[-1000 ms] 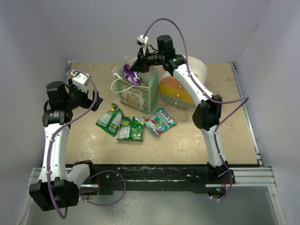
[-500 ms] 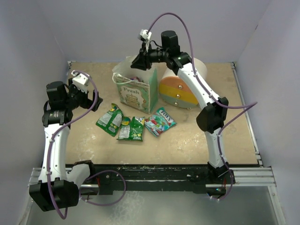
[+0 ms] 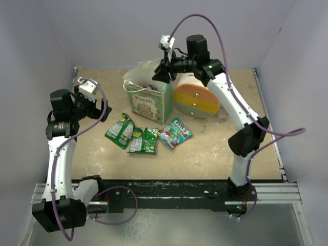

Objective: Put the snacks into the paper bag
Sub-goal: Place the snack in the paper bag, then pick up the snack from the center of the board.

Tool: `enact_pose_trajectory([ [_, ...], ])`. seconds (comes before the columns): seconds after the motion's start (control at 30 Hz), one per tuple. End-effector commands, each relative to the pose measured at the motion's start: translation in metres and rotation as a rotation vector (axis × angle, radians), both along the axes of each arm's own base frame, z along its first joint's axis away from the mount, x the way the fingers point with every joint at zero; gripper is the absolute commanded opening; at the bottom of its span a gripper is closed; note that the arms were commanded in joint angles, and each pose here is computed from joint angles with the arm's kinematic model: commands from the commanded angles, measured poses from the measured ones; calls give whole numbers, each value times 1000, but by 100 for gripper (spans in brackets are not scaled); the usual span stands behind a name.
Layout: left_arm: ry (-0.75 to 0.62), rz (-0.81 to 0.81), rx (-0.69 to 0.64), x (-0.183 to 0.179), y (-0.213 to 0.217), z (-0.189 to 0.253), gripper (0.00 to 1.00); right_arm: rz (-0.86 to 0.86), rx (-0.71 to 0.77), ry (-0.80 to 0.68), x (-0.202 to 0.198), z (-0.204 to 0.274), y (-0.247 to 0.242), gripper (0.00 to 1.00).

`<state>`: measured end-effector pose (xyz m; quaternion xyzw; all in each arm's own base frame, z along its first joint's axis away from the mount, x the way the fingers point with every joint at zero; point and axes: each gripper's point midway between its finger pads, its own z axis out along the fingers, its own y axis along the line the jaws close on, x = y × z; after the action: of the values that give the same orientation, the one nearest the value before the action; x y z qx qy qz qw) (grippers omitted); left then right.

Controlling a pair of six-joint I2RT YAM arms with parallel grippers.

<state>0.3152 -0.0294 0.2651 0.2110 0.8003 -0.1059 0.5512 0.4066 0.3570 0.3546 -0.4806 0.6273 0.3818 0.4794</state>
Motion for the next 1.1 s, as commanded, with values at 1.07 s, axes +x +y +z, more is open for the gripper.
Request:
enact_pose_trajectory([
  [1.07, -98, 47, 40, -7, 8, 11, 99, -272, -644, 57, -90, -254, -158, 68],
])
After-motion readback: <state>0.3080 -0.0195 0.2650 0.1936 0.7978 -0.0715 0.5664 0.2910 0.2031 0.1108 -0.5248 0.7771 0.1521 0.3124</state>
